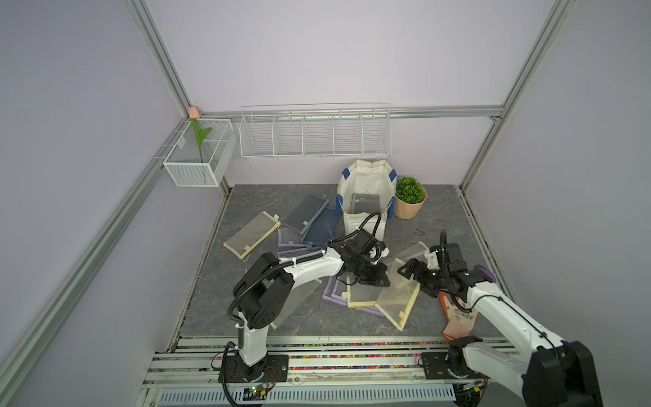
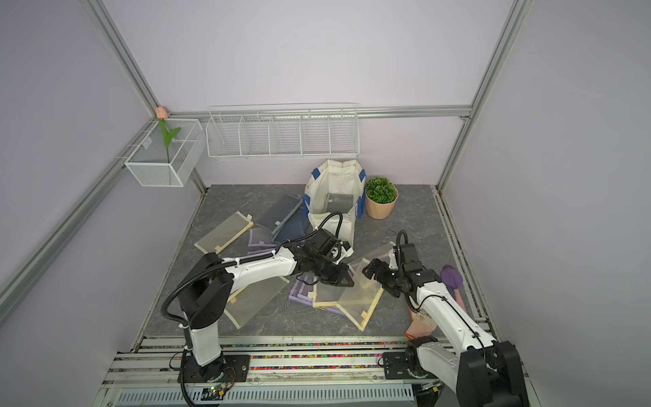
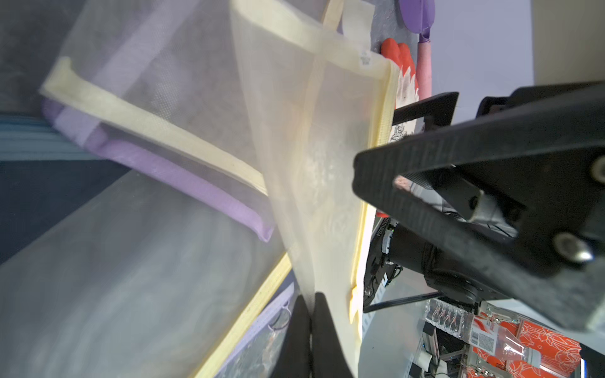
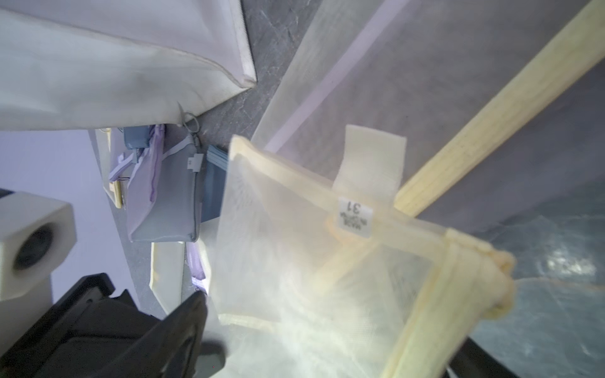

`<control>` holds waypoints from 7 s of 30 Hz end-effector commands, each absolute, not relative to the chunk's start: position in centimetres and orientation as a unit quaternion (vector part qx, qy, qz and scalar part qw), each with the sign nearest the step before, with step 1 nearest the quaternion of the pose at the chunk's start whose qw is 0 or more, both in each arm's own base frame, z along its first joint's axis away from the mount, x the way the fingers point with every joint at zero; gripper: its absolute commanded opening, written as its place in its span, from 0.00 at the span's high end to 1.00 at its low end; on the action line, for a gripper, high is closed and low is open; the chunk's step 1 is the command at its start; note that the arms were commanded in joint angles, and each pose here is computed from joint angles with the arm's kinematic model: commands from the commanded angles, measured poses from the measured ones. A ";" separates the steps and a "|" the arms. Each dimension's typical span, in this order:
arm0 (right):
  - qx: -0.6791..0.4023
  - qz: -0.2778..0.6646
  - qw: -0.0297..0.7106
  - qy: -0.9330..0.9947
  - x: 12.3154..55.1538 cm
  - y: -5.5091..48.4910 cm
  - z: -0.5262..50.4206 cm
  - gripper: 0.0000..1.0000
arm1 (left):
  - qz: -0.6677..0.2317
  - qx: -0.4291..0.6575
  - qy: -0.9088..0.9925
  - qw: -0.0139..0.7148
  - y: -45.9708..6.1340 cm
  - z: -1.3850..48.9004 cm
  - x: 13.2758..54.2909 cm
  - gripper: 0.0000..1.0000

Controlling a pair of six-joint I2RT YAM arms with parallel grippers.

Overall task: Put the pencil pouch into the canvas bag
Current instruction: Pick up the pencil pouch, then place the pencil pouch in the canvas bag, then adjust the pencil pouches in the canvas bag, then move the pencil pouch to the center of the board, then pick up the pencil pouch.

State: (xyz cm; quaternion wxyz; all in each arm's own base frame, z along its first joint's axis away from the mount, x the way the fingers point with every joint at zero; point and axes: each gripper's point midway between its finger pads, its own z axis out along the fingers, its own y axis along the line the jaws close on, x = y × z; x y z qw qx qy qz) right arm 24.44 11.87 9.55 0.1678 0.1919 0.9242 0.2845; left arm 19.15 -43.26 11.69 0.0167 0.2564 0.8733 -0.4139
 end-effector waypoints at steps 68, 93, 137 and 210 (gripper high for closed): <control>0.158 0.242 0.232 0.929 23.8 9.8 18.2 0.10 | -0.358 0.120 0.866 0.328 -35.9 30.6 48.6 0.38; 0.150 0.241 0.228 0.931 24.5 10.3 17.8 0.09 | -0.350 0.096 0.866 0.343 -38.3 32.1 47.6 0.08; 0.147 0.231 0.214 0.938 23.0 8.9 15.7 0.09 | -0.304 0.253 0.829 0.395 -39.7 37.6 35.2 0.62; 0.265 0.316 0.149 0.899 27.1 9.9 5.9 0.05 | -0.259 0.207 0.942 0.058 -41.4 3.9 24.1 0.42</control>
